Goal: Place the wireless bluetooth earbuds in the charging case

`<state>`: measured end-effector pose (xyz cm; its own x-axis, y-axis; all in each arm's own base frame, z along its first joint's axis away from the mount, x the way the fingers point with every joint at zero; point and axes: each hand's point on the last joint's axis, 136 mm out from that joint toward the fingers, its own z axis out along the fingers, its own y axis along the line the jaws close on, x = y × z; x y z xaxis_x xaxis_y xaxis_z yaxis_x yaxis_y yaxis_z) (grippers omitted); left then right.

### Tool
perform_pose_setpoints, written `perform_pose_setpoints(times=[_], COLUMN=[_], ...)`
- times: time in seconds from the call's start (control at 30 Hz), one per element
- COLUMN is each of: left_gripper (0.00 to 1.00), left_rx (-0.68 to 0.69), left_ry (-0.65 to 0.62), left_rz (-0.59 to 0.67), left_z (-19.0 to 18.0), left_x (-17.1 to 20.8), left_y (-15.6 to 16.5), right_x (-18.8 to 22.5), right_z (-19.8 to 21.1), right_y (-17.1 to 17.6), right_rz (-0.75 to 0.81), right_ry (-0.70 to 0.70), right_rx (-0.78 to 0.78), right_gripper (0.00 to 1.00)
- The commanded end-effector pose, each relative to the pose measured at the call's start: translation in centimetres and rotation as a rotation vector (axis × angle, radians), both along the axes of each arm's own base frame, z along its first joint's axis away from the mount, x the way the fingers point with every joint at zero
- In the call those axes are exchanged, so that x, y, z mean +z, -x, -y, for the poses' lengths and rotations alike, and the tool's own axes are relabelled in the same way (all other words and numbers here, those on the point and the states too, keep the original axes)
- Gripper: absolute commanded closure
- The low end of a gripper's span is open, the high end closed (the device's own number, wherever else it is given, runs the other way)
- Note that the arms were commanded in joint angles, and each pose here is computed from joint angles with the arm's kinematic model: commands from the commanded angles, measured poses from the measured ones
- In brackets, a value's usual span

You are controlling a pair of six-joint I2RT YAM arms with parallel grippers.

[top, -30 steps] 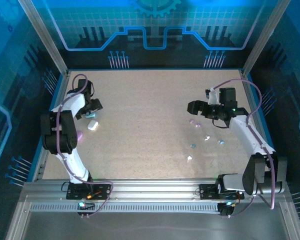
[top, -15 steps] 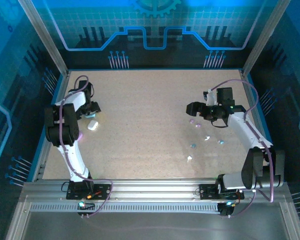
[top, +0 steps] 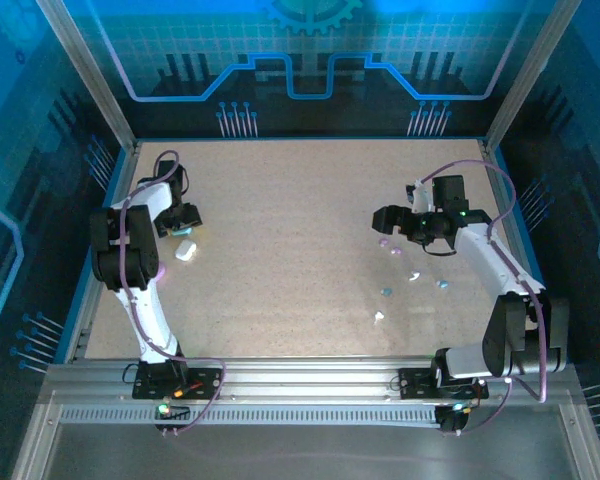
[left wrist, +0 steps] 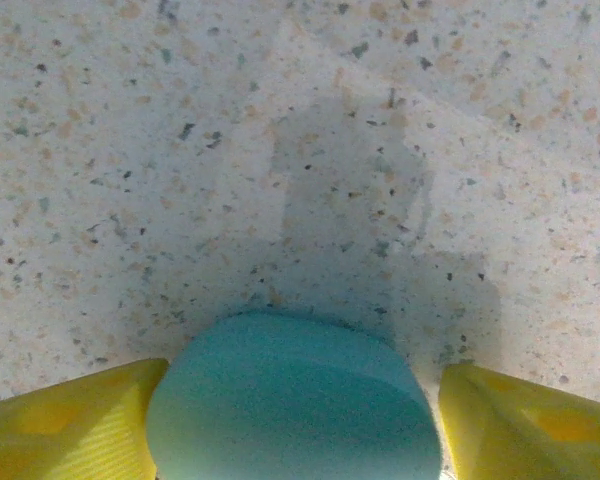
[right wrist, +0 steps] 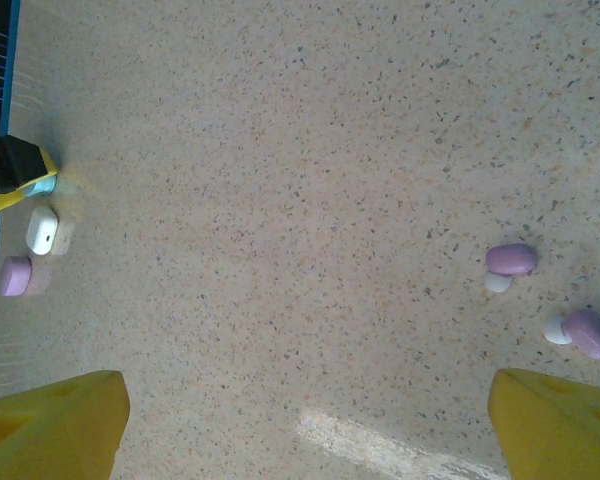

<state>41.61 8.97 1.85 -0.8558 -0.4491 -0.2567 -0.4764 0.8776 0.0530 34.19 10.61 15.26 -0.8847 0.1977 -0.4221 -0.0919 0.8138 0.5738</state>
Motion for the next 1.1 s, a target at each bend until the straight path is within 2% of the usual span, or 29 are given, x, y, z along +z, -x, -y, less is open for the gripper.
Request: perform_pose_setpoints(times=[0.0,0.23,0.43,0.53,0.77,0.9,1.07], left_gripper=[0.33,0.39,0.39,0.39,0.38,0.39,0.38], left_rx=[-0.027,-0.068,-0.183,-0.266,-0.458,-0.534,-0.609], left_ry=[0.039,0.099,0.127,0.154,0.186,0.187,0.170], left_rz=[-0.021,-0.018,-0.008,-0.012,-0.065,-0.086,-0.118], left_z=[0.4,2.9,9.0,13.6,24.4,29.0,32.8], left_x=[-0.6,0.5,2.0,2.2,2.0,1.9,1.4], left_y=[-0.1,0.0,0.0,0.5,4.3,7.6,11.9], right_x=[0.4,0.3,-0.3,-0.8,-1.6,-1.6,-2.0], right_z=[-0.6,-0.8,-0.3,0.3,1.5,1.8,2.0], right_y=[0.2,0.3,0.3,0.5,1.1,1.5,2.3], right_rz=[-0.006,-0.005,-0.016,-0.026,-0.021,0.000,0.006], right_ry=[0.005,-0.002,0.017,0.043,0.081,0.084,0.086], right_rx=[0.030,0.038,0.008,-0.021,-0.085,-0.105,-0.120], right_gripper=[0.06,0.06,0.07,0.07,0.07,0.07,0.08])
